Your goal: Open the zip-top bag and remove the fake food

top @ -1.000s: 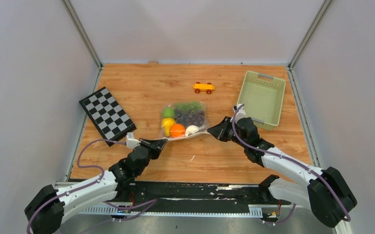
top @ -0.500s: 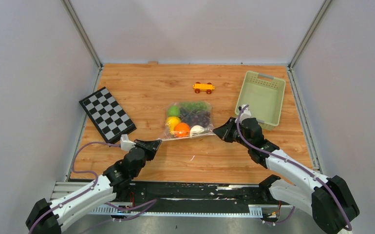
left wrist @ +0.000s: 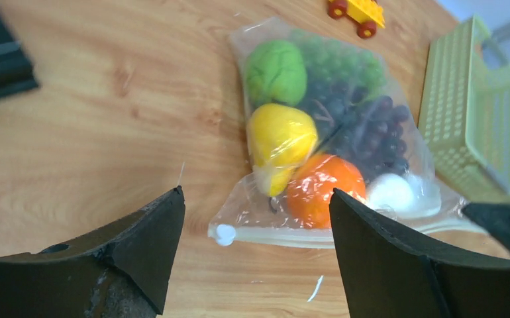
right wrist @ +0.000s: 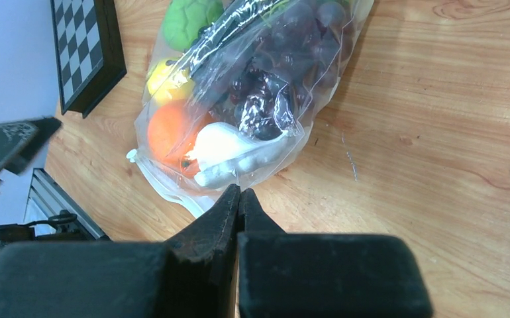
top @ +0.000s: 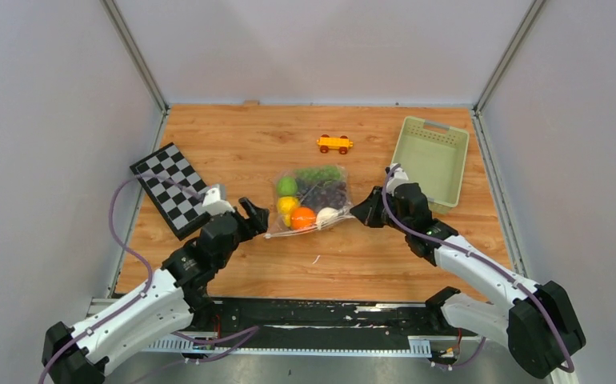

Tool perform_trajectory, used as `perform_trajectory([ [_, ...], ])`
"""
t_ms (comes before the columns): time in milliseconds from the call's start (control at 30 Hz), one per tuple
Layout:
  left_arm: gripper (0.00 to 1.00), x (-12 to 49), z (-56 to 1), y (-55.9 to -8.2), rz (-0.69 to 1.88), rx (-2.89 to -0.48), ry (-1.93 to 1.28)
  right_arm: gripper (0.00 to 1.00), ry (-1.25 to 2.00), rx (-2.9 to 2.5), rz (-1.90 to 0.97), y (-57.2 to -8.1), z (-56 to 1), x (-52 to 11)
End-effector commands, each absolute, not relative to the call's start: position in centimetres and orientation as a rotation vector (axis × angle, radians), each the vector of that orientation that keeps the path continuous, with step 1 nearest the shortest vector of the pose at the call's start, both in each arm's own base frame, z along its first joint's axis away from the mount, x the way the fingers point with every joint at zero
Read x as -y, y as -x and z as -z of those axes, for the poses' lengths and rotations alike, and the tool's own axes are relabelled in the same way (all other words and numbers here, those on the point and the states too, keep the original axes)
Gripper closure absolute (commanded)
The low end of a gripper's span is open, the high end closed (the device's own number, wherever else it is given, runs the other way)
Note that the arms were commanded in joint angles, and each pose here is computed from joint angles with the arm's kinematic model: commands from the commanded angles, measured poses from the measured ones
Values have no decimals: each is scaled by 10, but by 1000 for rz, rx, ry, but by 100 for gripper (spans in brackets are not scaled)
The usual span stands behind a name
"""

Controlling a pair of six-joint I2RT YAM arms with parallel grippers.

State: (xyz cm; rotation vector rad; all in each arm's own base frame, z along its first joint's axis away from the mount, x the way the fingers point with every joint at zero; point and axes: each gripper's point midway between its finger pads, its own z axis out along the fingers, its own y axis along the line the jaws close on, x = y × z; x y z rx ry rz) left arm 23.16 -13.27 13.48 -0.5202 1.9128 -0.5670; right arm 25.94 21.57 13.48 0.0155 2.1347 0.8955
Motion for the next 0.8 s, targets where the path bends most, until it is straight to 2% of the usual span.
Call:
perform_trajectory([
  [0,8,163,-157,-239,395,-1995,-119,100,78,-2103,-890,-266,-154,-221],
  [33,3,174,-158,-239,403,-2015,-227,100,81,-2105,-890,-266,-153,-222],
  [100,0,189,-159,-240,392,-2046,-386,100,87,-2110,-894,-265,-152,-222],
  [300,0,215,-148,-246,323,-2088,-633,100,87,-2141,-892,-260,-146,-221],
  [767,2,274,-148,-241,123,-1942,-1012,100,102,-2153,-899,-258,-141,-221],
])
